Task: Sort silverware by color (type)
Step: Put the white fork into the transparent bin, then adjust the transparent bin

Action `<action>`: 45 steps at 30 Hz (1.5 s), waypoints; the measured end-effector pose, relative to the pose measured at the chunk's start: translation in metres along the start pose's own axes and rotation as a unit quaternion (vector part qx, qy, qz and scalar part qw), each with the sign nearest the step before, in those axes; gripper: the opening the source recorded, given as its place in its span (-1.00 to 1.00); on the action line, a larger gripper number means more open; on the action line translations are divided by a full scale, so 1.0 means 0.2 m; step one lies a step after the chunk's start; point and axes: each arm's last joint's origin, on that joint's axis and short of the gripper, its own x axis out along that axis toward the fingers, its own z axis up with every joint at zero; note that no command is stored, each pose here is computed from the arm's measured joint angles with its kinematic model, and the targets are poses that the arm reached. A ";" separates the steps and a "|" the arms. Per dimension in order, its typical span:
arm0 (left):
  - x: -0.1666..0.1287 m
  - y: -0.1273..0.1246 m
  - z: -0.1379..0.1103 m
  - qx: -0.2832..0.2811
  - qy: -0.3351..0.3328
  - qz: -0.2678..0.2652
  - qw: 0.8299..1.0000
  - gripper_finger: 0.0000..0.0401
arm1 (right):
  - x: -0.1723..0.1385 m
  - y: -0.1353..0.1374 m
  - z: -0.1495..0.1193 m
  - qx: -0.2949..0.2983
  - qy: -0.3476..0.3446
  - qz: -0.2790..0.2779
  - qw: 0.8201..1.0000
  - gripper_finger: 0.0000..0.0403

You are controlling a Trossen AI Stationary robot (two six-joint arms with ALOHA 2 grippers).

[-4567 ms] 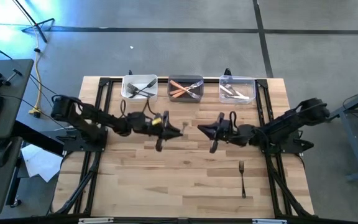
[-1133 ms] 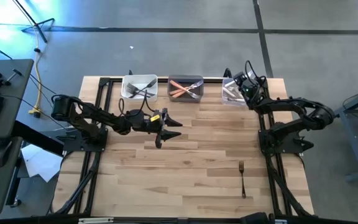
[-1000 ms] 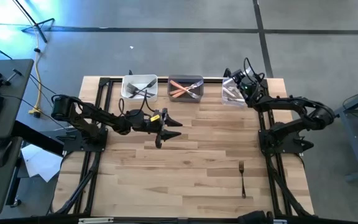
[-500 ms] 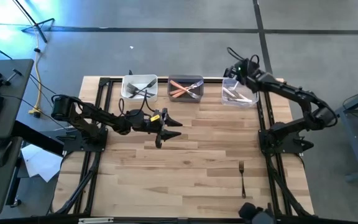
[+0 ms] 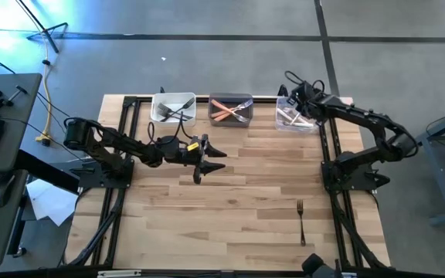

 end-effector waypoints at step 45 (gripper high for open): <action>0.00 0.00 -0.01 0.005 0.007 -0.001 1.000 -0.02 | -0.44 0.15 0.13 -0.427 0.037 0.054 0.902 -0.96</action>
